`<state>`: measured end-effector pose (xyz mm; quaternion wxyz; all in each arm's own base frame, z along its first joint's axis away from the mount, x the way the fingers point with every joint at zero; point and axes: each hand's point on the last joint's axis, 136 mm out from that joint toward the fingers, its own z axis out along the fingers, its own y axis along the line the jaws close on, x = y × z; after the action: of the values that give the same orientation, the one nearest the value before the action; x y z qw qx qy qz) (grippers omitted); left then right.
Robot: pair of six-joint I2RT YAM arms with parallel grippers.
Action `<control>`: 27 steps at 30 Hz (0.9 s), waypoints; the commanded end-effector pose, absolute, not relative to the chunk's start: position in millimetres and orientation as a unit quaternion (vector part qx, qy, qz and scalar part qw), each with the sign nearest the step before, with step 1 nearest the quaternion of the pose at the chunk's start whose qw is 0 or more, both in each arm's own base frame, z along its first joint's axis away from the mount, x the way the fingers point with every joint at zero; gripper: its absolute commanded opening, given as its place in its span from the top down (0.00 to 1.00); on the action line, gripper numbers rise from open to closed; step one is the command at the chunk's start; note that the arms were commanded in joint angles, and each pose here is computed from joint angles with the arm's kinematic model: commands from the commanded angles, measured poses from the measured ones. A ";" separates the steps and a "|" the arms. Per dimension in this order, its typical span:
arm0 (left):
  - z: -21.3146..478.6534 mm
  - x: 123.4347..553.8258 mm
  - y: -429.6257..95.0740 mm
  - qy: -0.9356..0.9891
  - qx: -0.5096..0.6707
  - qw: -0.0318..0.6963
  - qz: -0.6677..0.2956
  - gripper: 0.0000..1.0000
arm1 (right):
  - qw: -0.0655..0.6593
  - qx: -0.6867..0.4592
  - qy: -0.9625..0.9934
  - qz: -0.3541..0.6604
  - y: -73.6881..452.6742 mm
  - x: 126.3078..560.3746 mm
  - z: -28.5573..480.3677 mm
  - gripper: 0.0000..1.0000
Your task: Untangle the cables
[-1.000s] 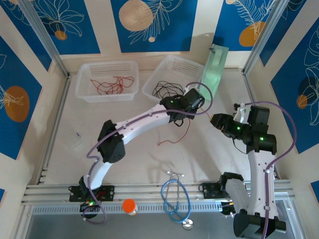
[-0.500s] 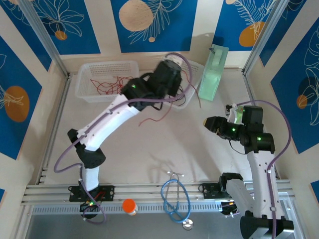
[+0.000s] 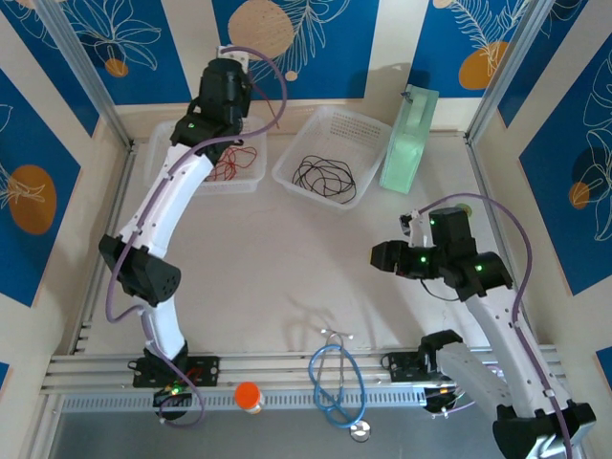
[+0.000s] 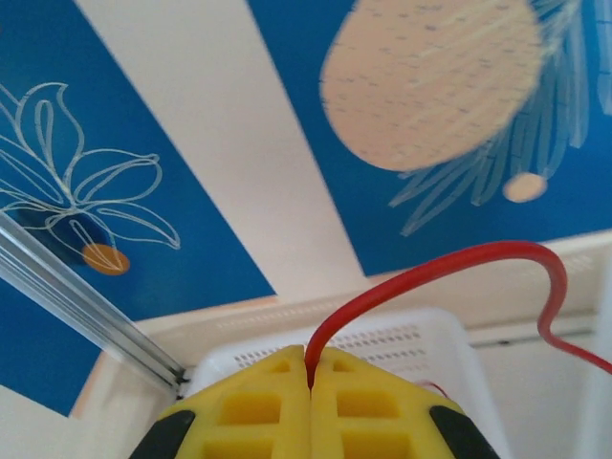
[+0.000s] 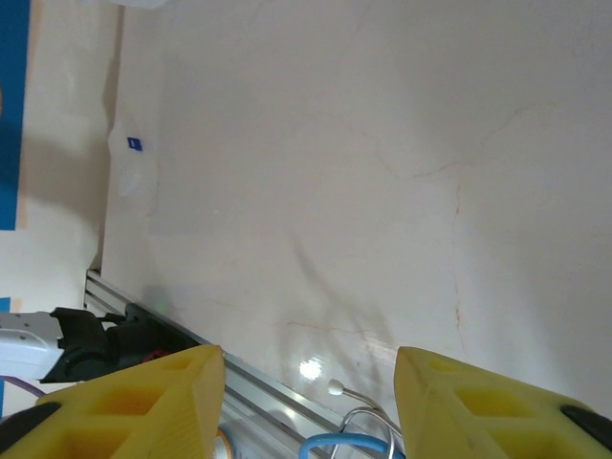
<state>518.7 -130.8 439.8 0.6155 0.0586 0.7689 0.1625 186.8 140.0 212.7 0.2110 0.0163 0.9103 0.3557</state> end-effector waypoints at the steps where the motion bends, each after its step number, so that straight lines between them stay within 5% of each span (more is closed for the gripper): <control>1: 474.8 545.4 -117.9 0.699 0.048 0.699 0.143 1.00 | 0.189 0.032 0.918 0.347 140.3 182.4 198.2 0.49; 7: 441.0 588.1 -109.5 0.640 0.105 0.738 0.184 1.00 | 0.175 0.048 0.925 0.335 141.0 174.8 186.2 0.49; 14: 338.2 631.4 -68.2 0.730 0.077 0.659 0.163 1.00 | 0.164 0.060 0.930 0.323 139.6 170.0 179.8 0.50; 27: 197.8 602.9 -4.3 0.827 -0.009 0.541 0.155 1.00 | 0.162 0.042 0.932 0.323 150.0 172.5 183.0 0.49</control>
<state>612.1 -14.9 198.3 0.5465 0.0261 0.8201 0.1673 171.8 148.2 177.8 0.1567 0.0416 0.9334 0.3201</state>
